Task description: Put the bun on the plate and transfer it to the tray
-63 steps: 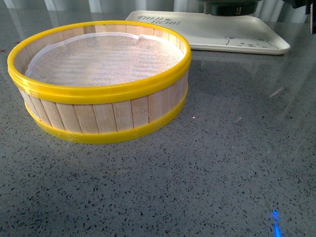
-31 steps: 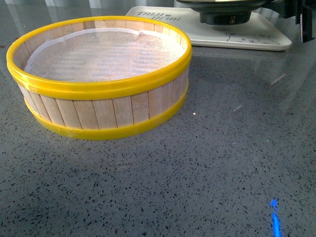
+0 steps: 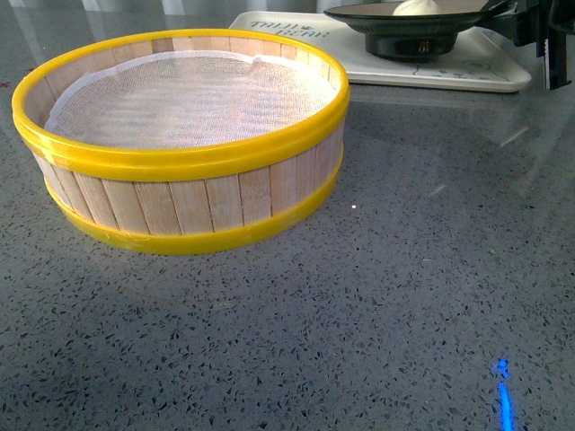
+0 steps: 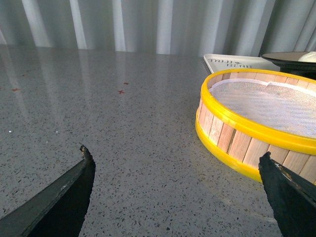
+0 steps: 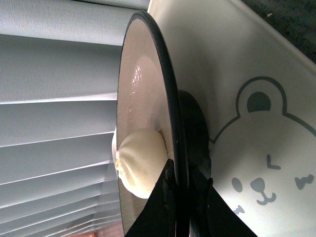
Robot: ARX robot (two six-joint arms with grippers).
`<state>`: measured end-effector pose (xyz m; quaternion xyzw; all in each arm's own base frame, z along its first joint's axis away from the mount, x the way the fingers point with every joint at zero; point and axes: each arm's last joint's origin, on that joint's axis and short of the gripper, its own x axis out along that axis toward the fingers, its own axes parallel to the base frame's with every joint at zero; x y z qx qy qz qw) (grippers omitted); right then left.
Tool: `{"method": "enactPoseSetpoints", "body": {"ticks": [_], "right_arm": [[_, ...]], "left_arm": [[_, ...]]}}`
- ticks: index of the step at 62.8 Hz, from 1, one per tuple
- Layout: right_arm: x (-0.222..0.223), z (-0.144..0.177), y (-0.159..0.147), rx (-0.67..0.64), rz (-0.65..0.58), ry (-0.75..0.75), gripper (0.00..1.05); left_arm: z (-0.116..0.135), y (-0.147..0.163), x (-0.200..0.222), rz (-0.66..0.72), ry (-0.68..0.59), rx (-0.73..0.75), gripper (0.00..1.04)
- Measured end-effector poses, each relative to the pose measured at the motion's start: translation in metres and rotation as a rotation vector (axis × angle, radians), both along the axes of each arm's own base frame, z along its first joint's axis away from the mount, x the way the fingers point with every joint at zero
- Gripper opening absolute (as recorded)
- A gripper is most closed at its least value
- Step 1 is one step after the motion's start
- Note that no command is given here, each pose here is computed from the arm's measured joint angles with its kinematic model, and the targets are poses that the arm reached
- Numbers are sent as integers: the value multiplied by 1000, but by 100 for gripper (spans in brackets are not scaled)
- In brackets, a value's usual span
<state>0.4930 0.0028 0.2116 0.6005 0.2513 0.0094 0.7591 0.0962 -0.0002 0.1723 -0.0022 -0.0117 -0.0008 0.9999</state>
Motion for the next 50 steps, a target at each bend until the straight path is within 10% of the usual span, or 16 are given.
{"method": "enactPoseSetpoints", "body": {"ticks": [13, 43, 50], "right_arm": [[-3, -5, 0, -3, 2, 5, 4], [-45, 17, 1, -2, -39, -44, 93], [-64, 23, 0, -12, -55, -43, 96]], "left_arm": [[0, 0, 0, 0, 0, 0, 98], [0, 0, 0, 0, 0, 0, 98], [0, 0, 0, 0, 0, 0, 98]]}}
